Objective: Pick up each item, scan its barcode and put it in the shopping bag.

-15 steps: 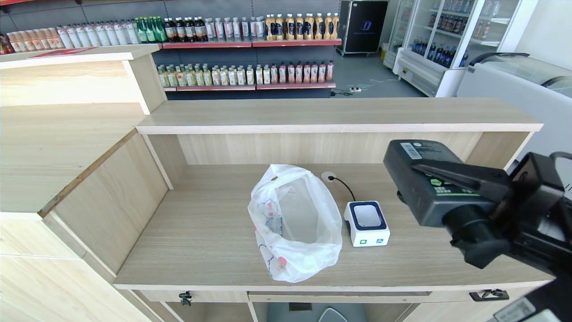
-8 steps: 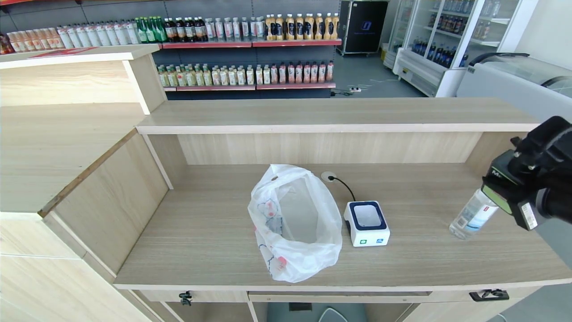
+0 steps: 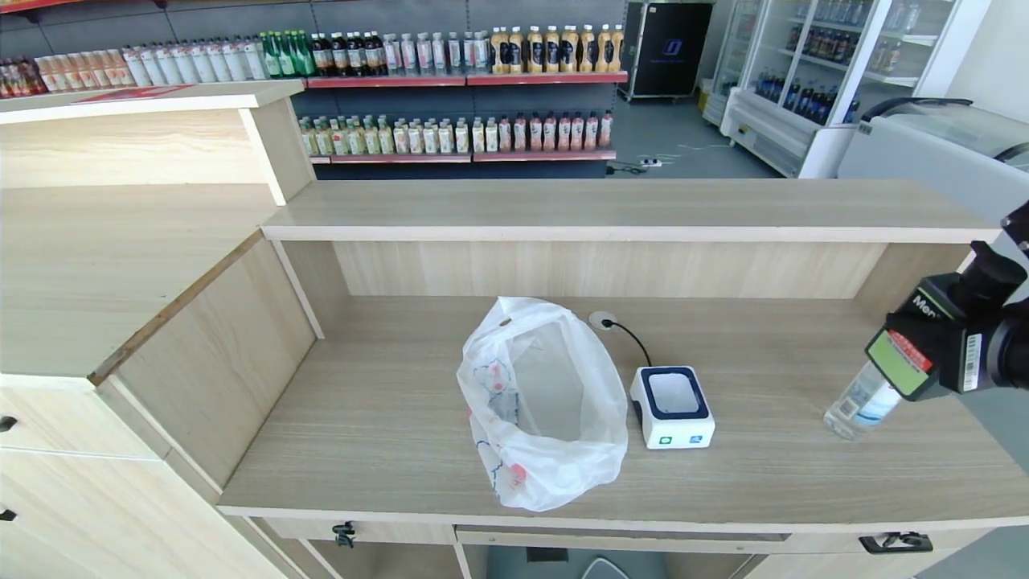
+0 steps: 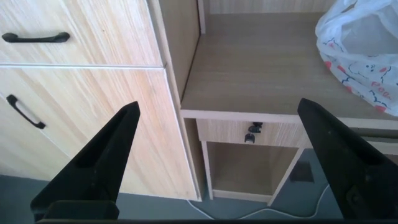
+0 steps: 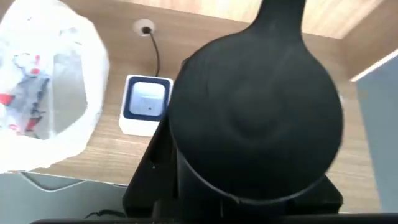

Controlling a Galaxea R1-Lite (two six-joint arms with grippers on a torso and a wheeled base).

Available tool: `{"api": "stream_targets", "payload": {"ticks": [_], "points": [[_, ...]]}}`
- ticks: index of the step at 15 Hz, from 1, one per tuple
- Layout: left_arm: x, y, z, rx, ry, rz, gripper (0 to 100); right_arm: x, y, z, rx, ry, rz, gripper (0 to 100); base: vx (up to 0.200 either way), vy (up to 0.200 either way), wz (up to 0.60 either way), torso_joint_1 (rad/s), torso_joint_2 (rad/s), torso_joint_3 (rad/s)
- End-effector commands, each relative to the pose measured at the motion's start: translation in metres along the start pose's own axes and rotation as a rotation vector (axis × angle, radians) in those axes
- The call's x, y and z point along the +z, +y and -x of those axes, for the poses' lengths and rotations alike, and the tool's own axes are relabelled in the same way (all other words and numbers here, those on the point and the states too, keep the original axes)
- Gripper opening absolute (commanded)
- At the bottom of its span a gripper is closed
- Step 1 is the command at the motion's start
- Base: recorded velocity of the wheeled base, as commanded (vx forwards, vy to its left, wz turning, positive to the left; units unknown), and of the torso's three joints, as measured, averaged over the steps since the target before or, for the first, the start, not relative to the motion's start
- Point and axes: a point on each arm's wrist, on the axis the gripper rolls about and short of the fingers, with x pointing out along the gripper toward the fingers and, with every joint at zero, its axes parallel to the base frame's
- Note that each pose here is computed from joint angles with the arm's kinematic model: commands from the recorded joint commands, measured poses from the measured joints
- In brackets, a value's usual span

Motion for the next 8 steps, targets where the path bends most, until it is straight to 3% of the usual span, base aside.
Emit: {"api": "stream_targets", "payload": {"ticks": [1, 5, 8], "points": [[0.0, 0.0, 0.0, 0.0, 0.0, 0.0, 100, 0.004, 0.006, -0.007, 0.072, 0.002, -0.051, 0, 0.0, 0.0, 0.6, 0.002, 0.0, 0.002], [0.0, 0.0, 0.0, 0.0, 0.0, 0.0, 100, -0.015, -0.011, -0.03, 0.34, 0.079, -0.197, 0, 0.0, 0.0, 0.0, 0.0, 0.0, 0.0], [0.0, 0.0, 0.0, 0.002, 0.0, 0.0, 100, -0.028, -0.052, -0.055, 0.458, 0.09, -0.298, 0, 0.0, 0.0, 0.0, 0.0, 0.0, 0.0]]}}
